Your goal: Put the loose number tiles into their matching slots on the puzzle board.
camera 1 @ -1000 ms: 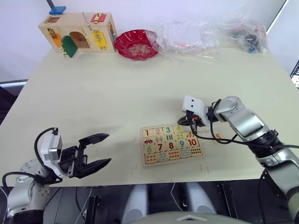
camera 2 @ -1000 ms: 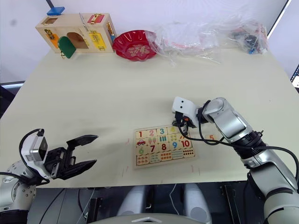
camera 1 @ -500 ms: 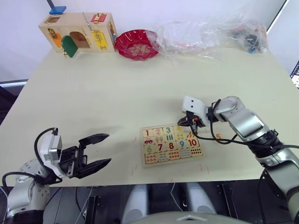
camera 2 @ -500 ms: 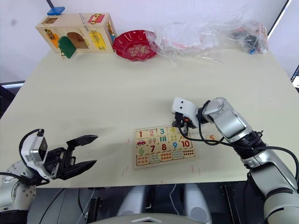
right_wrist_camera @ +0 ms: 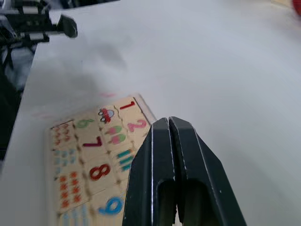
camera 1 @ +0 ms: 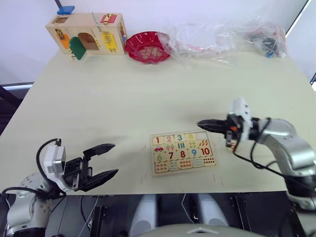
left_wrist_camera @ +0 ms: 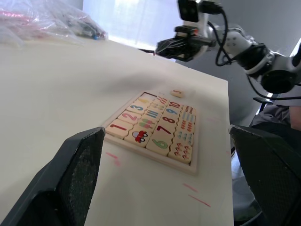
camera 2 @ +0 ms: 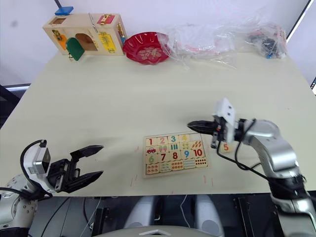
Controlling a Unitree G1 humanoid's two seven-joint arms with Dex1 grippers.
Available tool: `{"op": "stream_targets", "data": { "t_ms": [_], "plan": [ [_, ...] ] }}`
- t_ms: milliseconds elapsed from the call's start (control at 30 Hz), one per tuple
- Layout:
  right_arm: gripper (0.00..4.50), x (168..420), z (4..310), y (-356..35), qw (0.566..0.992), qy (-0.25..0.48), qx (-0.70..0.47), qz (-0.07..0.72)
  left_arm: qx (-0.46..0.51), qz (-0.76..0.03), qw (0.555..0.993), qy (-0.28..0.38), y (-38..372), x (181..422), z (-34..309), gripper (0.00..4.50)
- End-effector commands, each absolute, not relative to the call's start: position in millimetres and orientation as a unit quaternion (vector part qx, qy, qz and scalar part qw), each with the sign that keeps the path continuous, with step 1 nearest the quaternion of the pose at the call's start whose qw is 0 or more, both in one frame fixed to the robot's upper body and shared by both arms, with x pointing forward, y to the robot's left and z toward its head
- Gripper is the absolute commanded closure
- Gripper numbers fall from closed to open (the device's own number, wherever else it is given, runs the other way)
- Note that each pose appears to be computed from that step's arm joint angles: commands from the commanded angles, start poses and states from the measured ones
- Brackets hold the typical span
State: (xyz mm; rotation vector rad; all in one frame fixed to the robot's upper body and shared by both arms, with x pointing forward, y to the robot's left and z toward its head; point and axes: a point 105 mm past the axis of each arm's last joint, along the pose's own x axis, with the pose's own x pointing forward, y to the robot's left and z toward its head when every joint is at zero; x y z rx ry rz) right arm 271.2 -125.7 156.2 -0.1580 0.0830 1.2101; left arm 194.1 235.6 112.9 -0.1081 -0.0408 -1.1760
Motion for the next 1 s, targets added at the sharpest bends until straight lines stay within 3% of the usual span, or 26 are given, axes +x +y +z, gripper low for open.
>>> {"op": "stream_targets", "data": {
  "t_ms": [33,200,267,300,600,1000],
  "plan": [
    [3.66,255.3,165.9,-150.6,0.838,0.022,-0.078,0.54,-0.039,-0.55,0.834,-0.026,236.7,191.8,117.4,0.0],
    [1.35,226.5,159.2,-187.8,0.868,0.04,-0.057,0.492,-0.041,-0.529,0.847,-0.018,243.1,190.8,113.5,0.0],
    [0.22,216.4,156.2,-202.9,0.884,0.049,-0.054,0.462,-0.04,-0.52,0.853,-0.013,247.0,190.3,111.8,0.0],
    [0.03,211.0,154.1,-212.4,0.894,0.055,-0.054,0.441,-0.039,-0.516,0.856,-0.01,249.3,190.0,110.8,0.0],
    [0.03,169.7,129.6,-263.0,0.93,0.102,-0.046,0.349,-0.039,-0.492,0.87,0.015,262.1,185.6,100.0,0.0],
    [0.03,175.8,125.6,-261.0,0.923,0.102,-0.053,0.367,-0.04,-0.511,0.859,0.005,248.2,190.3,108.9,0.0]
  ]
}}
